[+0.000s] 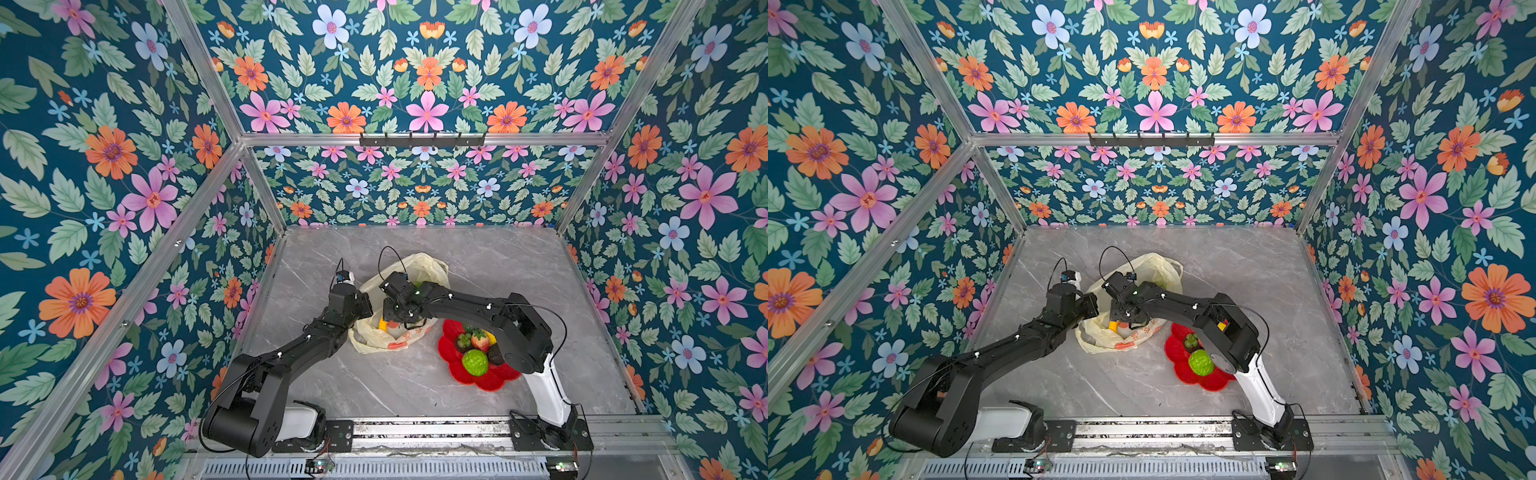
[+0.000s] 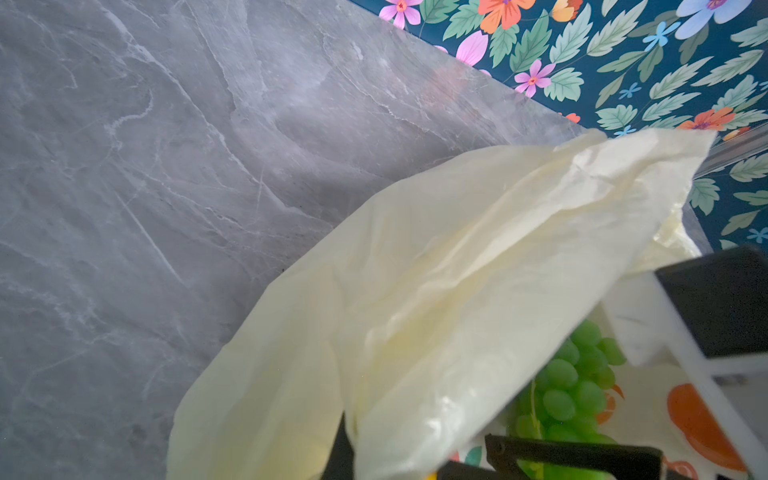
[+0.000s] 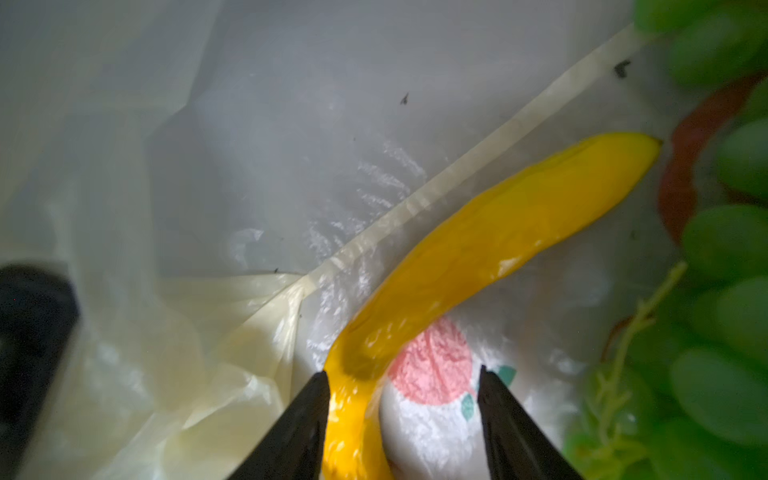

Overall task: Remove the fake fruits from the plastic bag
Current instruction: 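Move the right gripper back over the bag above the yellow banana, then lower the right gripper into the bag and grasp the yellow banana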

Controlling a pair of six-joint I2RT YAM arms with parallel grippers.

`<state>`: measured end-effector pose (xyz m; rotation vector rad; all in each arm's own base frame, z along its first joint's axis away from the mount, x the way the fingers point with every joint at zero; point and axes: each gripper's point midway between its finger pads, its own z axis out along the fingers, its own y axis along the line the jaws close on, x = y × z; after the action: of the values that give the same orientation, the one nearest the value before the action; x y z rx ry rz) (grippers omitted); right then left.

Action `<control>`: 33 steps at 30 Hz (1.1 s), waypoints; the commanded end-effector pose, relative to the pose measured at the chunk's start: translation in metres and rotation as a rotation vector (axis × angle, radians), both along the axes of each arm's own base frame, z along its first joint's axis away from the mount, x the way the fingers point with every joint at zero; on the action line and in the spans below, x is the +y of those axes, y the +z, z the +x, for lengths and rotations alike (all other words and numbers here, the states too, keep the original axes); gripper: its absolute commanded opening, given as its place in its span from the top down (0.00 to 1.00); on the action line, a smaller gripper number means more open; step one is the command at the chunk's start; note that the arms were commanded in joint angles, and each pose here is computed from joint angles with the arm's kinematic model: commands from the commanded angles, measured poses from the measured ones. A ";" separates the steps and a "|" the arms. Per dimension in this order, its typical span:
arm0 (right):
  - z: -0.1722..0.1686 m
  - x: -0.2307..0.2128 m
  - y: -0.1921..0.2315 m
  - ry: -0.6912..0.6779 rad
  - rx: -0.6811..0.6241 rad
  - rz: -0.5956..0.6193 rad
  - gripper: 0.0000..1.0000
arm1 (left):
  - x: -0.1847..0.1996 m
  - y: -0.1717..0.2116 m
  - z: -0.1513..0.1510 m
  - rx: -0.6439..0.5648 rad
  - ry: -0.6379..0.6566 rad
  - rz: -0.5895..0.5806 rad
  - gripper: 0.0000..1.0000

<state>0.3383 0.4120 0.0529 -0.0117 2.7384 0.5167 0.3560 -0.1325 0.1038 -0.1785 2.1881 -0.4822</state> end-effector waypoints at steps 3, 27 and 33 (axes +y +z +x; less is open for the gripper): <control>0.005 0.004 -0.009 -0.003 0.031 -0.003 0.40 | 0.000 0.002 0.002 -0.010 0.000 0.008 1.00; 0.033 0.006 -0.016 0.061 -0.002 -0.112 0.48 | 0.001 0.001 0.003 -0.009 0.003 0.017 1.00; 0.031 0.010 -0.013 0.091 -0.015 -0.114 0.61 | 0.002 0.000 0.003 -0.006 0.005 0.020 1.00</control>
<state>0.3694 0.4209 0.0328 -0.1306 2.7754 0.3926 0.3561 -0.1316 0.1001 -0.1815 2.1971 -0.4728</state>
